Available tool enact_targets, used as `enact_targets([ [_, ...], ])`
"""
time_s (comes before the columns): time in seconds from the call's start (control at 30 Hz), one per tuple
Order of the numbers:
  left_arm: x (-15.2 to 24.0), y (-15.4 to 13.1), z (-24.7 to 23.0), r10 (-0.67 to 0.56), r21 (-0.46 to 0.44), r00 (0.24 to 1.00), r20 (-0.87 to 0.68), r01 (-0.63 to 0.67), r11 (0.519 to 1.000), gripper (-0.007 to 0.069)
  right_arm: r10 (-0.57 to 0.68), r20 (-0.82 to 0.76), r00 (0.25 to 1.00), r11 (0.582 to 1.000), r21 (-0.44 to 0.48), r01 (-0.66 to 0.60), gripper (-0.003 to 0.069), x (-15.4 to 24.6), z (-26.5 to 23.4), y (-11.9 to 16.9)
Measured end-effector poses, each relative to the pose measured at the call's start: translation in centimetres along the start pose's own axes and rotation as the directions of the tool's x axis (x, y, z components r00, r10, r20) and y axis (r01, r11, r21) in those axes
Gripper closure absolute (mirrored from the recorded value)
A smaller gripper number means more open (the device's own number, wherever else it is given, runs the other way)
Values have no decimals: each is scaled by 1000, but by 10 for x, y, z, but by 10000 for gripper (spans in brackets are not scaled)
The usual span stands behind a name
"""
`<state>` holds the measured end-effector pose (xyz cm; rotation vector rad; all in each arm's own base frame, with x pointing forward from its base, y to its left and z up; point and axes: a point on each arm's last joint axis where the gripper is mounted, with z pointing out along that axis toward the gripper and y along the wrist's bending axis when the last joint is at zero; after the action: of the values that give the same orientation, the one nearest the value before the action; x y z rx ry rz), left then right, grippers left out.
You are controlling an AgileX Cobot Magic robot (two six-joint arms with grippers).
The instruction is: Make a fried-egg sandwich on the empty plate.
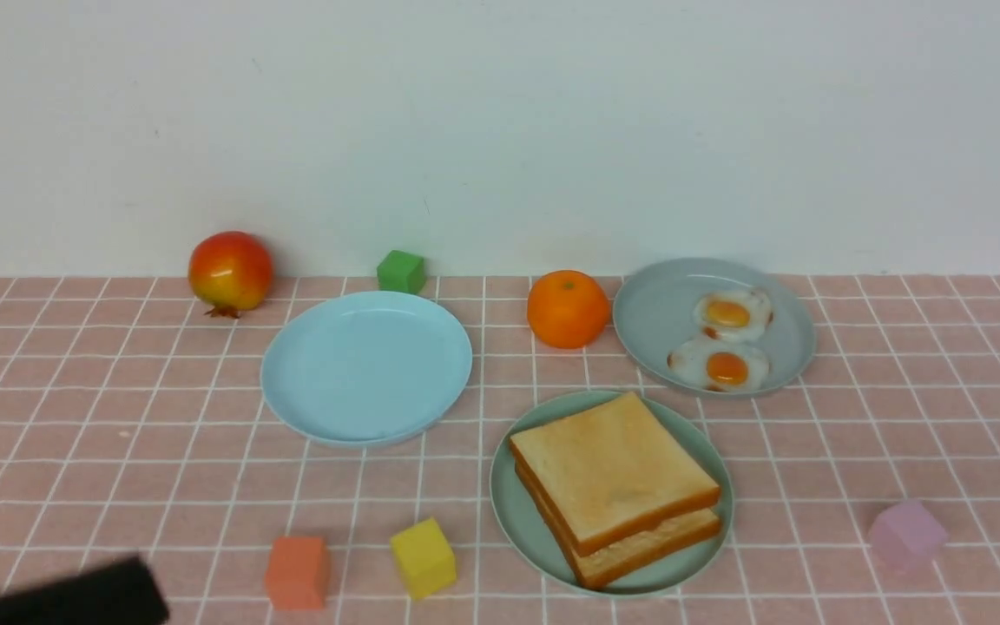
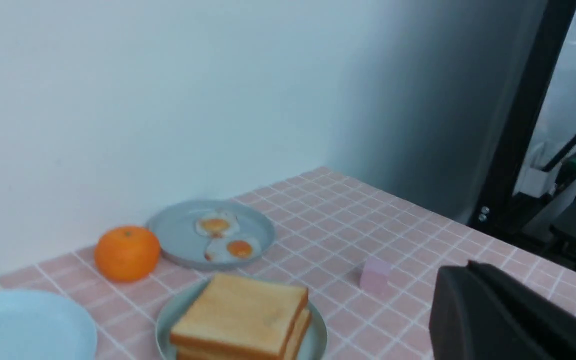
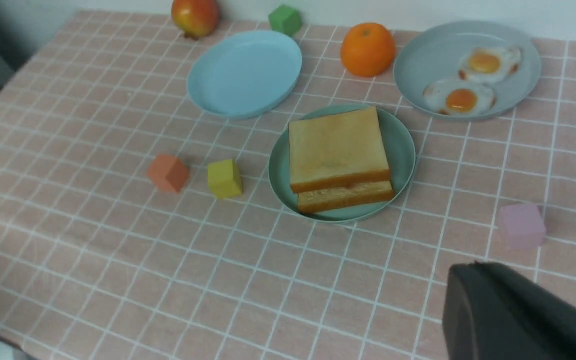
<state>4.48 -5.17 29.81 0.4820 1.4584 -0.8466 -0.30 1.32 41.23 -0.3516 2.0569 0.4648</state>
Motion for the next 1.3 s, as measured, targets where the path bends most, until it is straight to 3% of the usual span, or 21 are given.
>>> enact_targets([
  [0.53, 13, 0, -3, -6, 14, 998, -68, 7, 1000, 613, 27, -9, 1000, 1000, 11, -26, 644, 1, 0, 0],
  [0.83, 15, 0, -3, -6, 18, 996, -87, 7, 1000, 613, 131, 86, 988, 958, 246, -148, 657, 12, -2, 1],
  [1.1, 15, 0, -3, -6, 19, 996, -93, 8, 1000, 613, -23, 267, 963, 916, 391, -87, 666, 99, 90, -45],
  [1.3, 16, 0, -3, -6, 19, 995, -95, 8, 1000, 613, -42, 220, 975, 895, 442, -61, 666, 162, 135, -70],
])
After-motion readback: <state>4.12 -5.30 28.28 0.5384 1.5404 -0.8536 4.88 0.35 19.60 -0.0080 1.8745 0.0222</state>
